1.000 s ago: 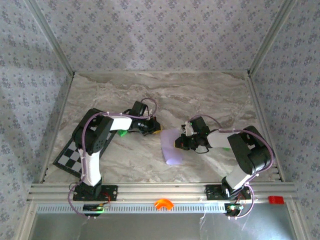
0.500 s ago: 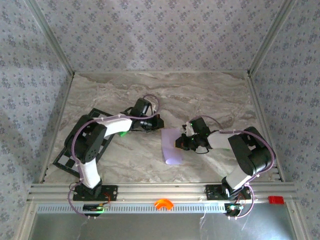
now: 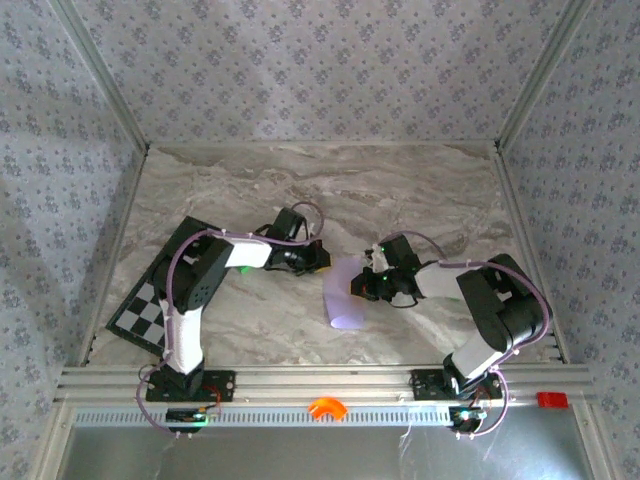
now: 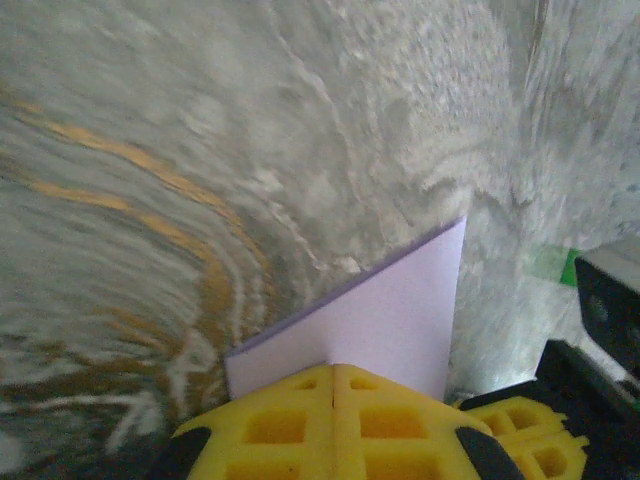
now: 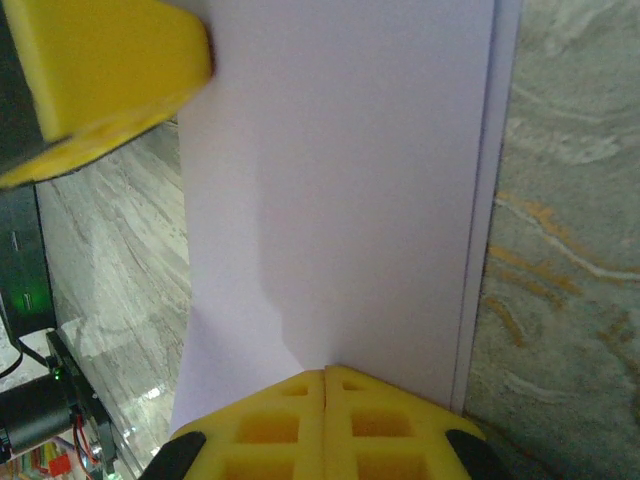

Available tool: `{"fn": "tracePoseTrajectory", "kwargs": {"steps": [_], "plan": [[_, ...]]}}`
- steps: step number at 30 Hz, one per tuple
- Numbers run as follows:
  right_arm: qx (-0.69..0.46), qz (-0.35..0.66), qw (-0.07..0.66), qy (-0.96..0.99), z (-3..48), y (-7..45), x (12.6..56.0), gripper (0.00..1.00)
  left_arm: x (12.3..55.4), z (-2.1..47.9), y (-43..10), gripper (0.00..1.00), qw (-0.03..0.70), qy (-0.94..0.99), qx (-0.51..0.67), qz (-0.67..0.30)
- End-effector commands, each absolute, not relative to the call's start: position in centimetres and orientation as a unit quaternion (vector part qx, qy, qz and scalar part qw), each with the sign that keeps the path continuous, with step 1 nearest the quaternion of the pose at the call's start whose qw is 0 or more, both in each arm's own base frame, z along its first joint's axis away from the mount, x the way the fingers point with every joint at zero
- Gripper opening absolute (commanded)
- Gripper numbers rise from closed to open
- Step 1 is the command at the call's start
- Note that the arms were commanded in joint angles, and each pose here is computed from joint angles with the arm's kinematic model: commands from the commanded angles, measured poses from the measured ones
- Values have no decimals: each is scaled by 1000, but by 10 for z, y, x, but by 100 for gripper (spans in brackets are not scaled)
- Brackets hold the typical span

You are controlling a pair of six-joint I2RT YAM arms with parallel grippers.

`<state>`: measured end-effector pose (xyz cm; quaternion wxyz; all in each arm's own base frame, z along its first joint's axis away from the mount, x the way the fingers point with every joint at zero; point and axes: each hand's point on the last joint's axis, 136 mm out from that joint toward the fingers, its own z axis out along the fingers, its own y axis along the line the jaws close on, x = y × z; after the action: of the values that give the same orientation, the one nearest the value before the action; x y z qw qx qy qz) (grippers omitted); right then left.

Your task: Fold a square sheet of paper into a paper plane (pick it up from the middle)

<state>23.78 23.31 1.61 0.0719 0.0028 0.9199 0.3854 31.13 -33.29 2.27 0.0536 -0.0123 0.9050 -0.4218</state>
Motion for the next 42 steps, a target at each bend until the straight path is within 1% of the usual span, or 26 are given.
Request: {"fn": "tracePoseTrajectory", "kwargs": {"steps": [1,5,8,12,14,17,21,24,26,34,42], "plan": [[51,299,23,953,-24,199,209,0,345,17,-303,0,101,906,-79,-404],[51,300,24,952,-23,200,209,0,352,35,-301,0,116,905,-84,-400],[61,295,25,953,-22,200,210,0,345,53,-304,0,125,909,-72,-390],[72,287,37,955,-20,202,211,0,310,74,-321,0,134,926,1,-352],[72,281,42,956,-20,202,212,0,289,77,-332,0,121,924,18,-362],[76,277,47,957,-21,200,213,0,260,78,-351,0,86,904,19,-418],[74,273,47,958,-21,198,211,0,234,66,-362,0,50,897,24,-438],[75,272,47,958,-22,197,210,0,226,66,-373,0,29,878,23,-476],[75,272,46,958,-22,197,210,0,225,61,-372,0,27,880,22,-474],[77,267,43,960,-25,195,207,0,203,15,-349,0,-17,912,29,-410],[80,264,42,960,-27,192,205,0,180,-18,-308,0,-38,947,64,-313]]}}
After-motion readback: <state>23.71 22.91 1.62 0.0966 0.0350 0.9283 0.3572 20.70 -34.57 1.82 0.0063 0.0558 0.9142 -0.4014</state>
